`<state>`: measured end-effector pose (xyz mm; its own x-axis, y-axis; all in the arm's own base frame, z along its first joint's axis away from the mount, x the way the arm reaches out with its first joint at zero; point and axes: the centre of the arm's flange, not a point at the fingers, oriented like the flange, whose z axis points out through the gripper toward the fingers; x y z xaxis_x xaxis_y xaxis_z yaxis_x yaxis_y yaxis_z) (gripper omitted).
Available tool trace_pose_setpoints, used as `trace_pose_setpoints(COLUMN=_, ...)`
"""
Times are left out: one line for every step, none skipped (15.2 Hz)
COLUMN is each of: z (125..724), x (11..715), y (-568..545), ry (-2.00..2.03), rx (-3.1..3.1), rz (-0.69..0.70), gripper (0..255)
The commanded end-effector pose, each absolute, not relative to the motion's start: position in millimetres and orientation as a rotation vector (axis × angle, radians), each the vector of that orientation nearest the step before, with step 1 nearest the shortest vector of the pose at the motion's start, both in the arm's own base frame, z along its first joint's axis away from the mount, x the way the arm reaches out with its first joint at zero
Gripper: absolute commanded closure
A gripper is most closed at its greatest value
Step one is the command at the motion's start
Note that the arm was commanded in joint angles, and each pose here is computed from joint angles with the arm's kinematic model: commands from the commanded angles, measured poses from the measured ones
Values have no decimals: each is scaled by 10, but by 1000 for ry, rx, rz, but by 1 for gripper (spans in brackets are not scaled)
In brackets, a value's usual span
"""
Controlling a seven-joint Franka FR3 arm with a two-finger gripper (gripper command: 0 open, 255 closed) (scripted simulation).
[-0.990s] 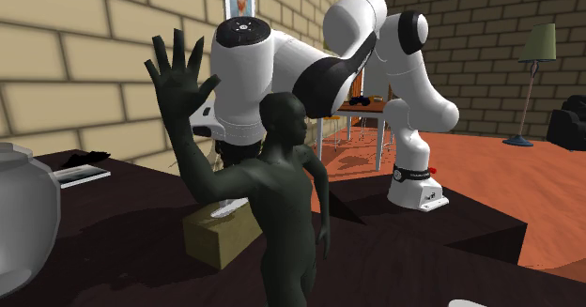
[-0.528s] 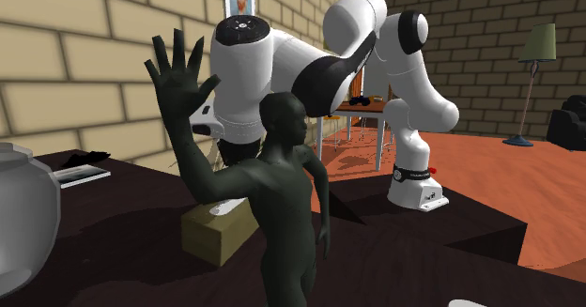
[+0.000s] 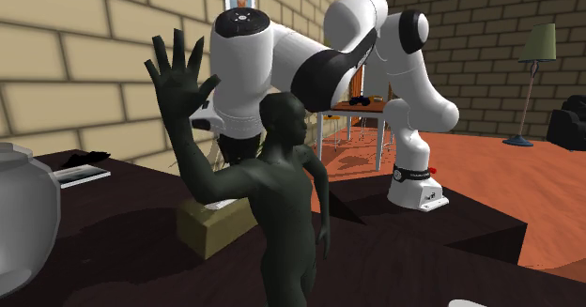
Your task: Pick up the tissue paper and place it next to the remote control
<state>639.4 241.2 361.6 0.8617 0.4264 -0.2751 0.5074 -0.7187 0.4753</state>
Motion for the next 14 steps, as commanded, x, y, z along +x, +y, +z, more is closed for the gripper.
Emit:
trace_pose_setpoints(z=3713, x=6387, y=2422, ry=679, rx=2482, rz=-197, gripper=255)
trace_pose_setpoints(z=3766, x=6387, y=2422, ry=679, rx=2482, rz=-197, gripper=255)
trace_pose_setpoints(z=3819, x=6387, y=2422, ry=679, rx=2482, rz=-197, gripper=255)
trace_pose_setpoints(z=3872, x=6387, y=2422, ry=679, rx=2482, rz=-197, gripper=255)
trace_pose_setpoints(z=3925, x=6387, y=2422, ry=679, rx=2482, rz=-197, gripper=255)
trace_pose_setpoints(z=3977, x=6387, y=2422, ry=679, rx=2482, rz=-197, gripper=255)
trace_pose_setpoints(z=4030, x=6387, y=2422, ry=679, rx=2482, rz=-197, gripper=255)
trace_pose_setpoints(z=4083, x=6387, y=2422, ry=679, rx=2482, rz=-197, gripper=255)
trace_pose_setpoints(z=4136, x=6387, y=2422, ry=679, rx=2482, rz=-197, gripper=255)
trace_pose_setpoints(z=4189, x=6387, y=2422, ry=679, rx=2482, rz=-197, gripper=255)
trace_pose_setpoints(z=4241, x=6387, y=2422, ry=679, rx=2482, rz=-197, gripper=255)
trace_pose_setpoints(z=4294, x=6387, y=2422, ry=679, rx=2482, rz=-197, gripper=255)
trace_pose_setpoints(z=4347, x=6387, y=2422, ry=679, rx=2482, rz=-197, gripper=255)
trace_pose_setpoints(z=4400, x=6387, y=2422, ry=679, rx=2482, rz=-197, gripper=255)
